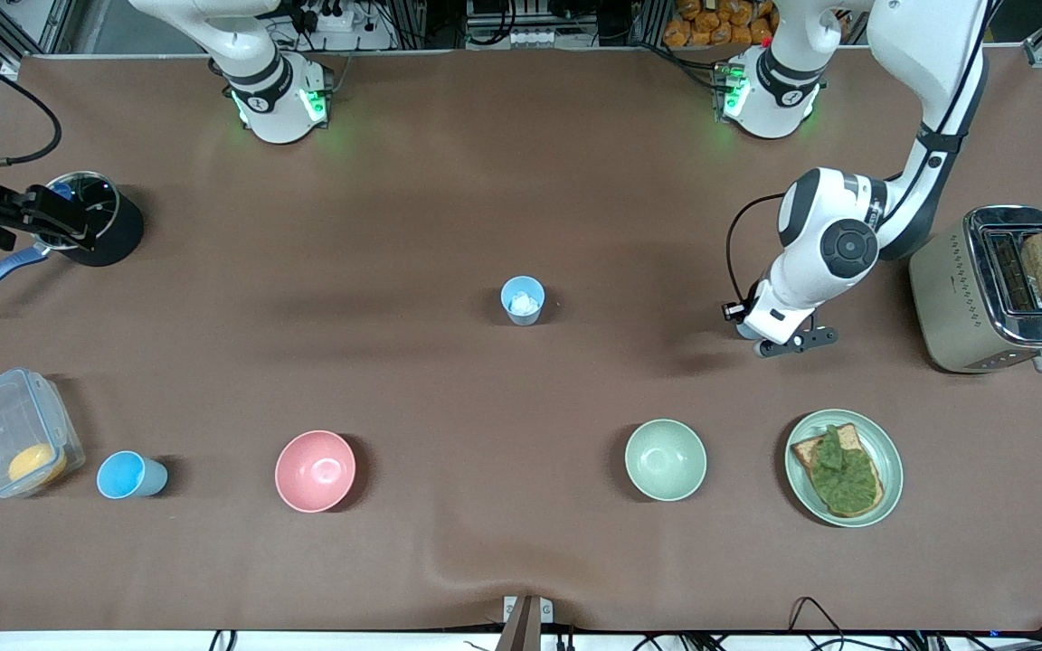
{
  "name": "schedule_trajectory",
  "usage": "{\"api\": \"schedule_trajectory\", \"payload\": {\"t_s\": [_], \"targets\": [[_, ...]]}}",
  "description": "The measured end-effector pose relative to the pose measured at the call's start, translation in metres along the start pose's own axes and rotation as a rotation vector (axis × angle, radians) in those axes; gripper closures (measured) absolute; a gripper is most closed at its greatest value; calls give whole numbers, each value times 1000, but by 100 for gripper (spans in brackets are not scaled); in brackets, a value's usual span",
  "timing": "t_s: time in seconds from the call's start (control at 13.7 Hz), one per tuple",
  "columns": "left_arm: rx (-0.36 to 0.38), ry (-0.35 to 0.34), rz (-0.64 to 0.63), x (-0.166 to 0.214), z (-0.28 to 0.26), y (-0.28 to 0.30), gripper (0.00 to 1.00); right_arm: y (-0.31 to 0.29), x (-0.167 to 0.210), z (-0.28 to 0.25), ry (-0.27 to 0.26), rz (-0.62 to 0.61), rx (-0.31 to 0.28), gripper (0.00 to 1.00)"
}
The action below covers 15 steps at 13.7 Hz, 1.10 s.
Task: Stack blue cups with both arms
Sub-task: 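Close the left gripper on the blue cup, then lift the cup with the left gripper and carry it toward the middle cup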
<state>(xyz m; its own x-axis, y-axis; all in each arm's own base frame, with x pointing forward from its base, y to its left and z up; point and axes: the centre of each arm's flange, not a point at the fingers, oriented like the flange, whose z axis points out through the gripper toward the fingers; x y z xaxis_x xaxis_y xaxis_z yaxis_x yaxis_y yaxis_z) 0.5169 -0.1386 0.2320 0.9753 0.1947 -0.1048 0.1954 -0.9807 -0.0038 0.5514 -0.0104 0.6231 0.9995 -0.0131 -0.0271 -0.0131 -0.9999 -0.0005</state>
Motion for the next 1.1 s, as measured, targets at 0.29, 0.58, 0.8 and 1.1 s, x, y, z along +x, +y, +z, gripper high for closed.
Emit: {"api": "schedule_trajectory", "payload": {"t_s": [0.29, 0.58, 0.8, 1.1], "targets": [[-2, 6, -3, 1, -4, -1, 96, 0, 2, -4, 24, 0, 2, 0], [10, -2, -1, 3, -41, 1, 96, -1, 2, -5, 28, -1, 2, 0], [18, -6, -12, 8, -81, 12, 96, -1, 2, -5, 29, -1, 2, 0], [25, -4, -91, 0, -117, 56, 96, 12, 0, -3, 17, -16, 3, 0]]}}
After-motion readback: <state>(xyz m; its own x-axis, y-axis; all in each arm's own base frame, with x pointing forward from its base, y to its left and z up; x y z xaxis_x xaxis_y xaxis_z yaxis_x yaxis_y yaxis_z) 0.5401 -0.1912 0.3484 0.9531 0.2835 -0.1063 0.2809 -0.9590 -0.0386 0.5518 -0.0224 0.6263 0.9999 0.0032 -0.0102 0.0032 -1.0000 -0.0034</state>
